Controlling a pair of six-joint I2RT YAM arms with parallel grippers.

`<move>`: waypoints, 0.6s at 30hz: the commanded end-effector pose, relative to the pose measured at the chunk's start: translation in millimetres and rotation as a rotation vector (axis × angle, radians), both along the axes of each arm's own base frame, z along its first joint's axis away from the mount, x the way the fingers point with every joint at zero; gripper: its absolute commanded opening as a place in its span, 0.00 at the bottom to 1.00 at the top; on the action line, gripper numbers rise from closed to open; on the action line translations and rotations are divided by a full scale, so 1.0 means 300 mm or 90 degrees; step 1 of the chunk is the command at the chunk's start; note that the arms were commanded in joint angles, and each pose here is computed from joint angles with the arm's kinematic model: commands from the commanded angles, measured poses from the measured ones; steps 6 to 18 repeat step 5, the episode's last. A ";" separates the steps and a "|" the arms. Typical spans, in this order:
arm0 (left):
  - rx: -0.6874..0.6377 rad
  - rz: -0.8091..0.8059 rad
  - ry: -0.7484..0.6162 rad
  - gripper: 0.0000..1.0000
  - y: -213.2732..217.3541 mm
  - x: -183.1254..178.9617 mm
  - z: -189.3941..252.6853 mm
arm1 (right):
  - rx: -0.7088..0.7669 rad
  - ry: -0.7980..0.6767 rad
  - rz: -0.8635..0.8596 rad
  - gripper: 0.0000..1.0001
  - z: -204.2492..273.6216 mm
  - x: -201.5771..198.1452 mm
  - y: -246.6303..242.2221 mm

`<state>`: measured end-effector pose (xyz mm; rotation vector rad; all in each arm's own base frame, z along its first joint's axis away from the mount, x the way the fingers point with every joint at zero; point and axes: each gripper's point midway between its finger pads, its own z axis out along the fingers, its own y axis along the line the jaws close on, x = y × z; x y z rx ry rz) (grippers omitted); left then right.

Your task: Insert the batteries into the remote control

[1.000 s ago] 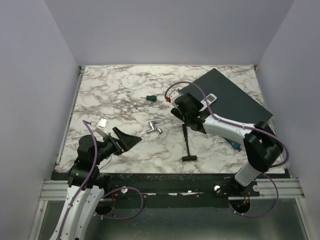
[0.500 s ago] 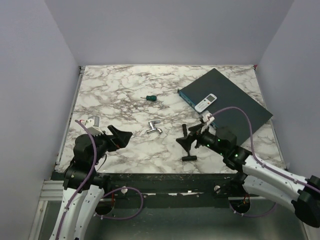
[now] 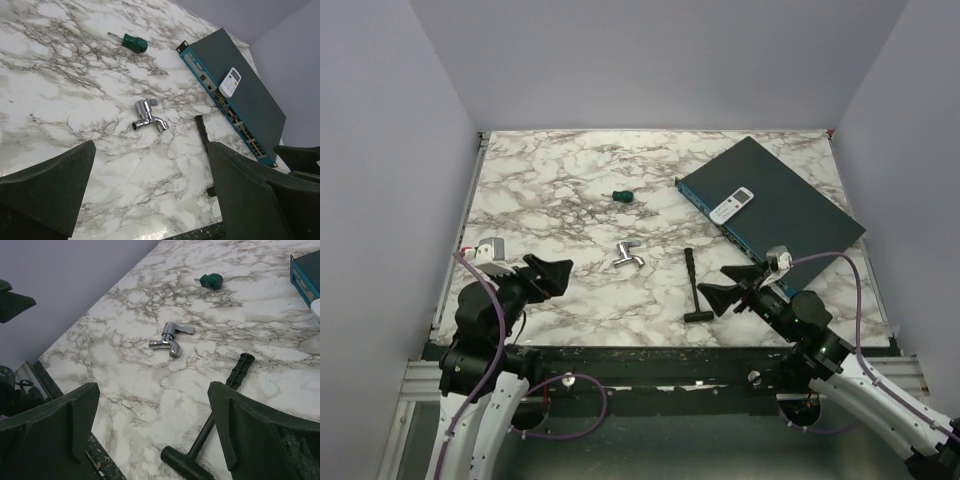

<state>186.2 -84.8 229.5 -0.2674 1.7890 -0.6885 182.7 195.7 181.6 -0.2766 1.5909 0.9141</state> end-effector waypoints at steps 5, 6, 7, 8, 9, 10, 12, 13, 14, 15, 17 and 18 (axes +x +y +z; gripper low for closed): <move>0.026 0.034 0.010 0.99 0.037 0.006 0.004 | -0.025 0.039 -0.036 1.00 -0.056 0.014 -0.028; 0.026 0.034 0.010 0.99 0.037 0.006 0.004 | -0.025 0.039 -0.036 1.00 -0.056 0.014 -0.028; 0.026 0.034 0.010 0.99 0.037 0.006 0.004 | -0.025 0.039 -0.036 1.00 -0.056 0.014 -0.028; 0.026 0.034 0.010 0.99 0.037 0.006 0.004 | -0.025 0.039 -0.036 1.00 -0.056 0.014 -0.028; 0.026 0.034 0.010 0.99 0.037 0.006 0.004 | -0.025 0.039 -0.036 1.00 -0.056 0.014 -0.028; 0.026 0.034 0.010 0.99 0.037 0.006 0.004 | -0.025 0.039 -0.036 1.00 -0.056 0.014 -0.028; 0.026 0.034 0.010 0.99 0.037 0.006 0.004 | -0.025 0.039 -0.036 1.00 -0.056 0.014 -0.028; 0.026 0.034 0.010 0.99 0.037 0.006 0.004 | -0.025 0.039 -0.036 1.00 -0.056 0.014 -0.028; 0.026 0.034 0.010 0.99 0.037 0.006 0.004 | -0.025 0.039 -0.036 1.00 -0.056 0.014 -0.028; 0.026 0.034 0.010 0.99 0.037 0.006 0.004 | -0.025 0.039 -0.036 1.00 -0.056 0.014 -0.028; 0.026 0.034 0.010 0.99 0.037 0.006 0.004 | -0.025 0.039 -0.036 1.00 -0.056 0.014 -0.028; 0.026 0.034 0.010 0.99 0.037 0.006 0.004 | -0.025 0.039 -0.036 1.00 -0.056 0.014 -0.028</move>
